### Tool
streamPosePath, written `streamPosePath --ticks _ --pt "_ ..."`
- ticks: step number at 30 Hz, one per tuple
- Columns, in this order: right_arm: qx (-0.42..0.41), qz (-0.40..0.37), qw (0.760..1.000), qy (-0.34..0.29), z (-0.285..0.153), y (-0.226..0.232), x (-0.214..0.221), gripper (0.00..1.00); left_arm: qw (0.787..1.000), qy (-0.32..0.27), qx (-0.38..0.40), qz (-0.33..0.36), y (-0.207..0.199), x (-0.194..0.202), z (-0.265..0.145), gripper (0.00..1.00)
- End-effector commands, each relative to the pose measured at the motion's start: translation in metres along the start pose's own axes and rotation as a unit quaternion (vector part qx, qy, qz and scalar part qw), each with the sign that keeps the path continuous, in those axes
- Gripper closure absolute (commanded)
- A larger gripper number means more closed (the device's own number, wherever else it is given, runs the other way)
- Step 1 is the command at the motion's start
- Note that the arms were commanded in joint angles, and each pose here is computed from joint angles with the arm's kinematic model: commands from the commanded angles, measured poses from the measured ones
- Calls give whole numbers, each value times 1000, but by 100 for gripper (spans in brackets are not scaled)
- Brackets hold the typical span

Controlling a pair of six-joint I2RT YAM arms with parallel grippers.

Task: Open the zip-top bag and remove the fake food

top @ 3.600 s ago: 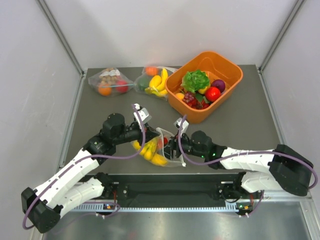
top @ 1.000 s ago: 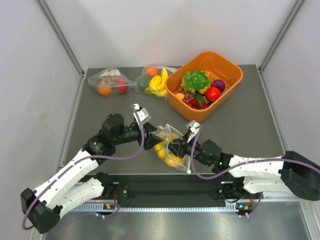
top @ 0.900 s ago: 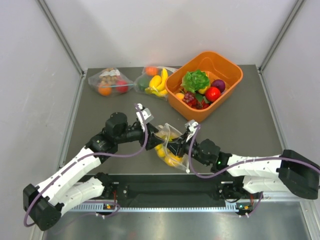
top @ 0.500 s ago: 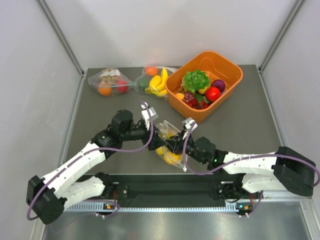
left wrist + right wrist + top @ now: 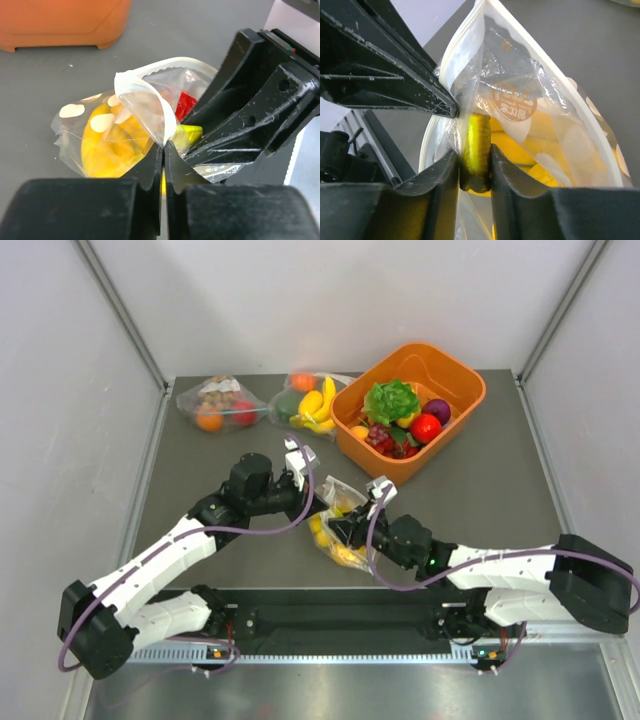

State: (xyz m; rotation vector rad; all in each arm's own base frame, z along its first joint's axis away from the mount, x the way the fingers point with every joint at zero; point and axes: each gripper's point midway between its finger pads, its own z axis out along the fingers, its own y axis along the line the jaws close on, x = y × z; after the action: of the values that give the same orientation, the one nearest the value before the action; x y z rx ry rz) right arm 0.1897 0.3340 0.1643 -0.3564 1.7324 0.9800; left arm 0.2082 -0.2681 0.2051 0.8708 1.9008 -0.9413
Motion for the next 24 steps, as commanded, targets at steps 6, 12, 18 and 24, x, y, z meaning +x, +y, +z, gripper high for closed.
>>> streamPosePath --ticks 6,12,18,24 --pt "-27 15 998 -59 -15 12 -28 43 1000 9 18 1 -10 -5 1 100" --pt "-9 17 997 -71 -18 6 -35 32 1000 12 22 2 -12 -4 0 100" --pt "9 28 996 -85 -25 -7 -36 32 1000 12 14 4 -9 -5 -2 100" --pt "11 32 995 -89 -35 -17 -34 33 1000 13 15 4 -10 -5 -2 100"
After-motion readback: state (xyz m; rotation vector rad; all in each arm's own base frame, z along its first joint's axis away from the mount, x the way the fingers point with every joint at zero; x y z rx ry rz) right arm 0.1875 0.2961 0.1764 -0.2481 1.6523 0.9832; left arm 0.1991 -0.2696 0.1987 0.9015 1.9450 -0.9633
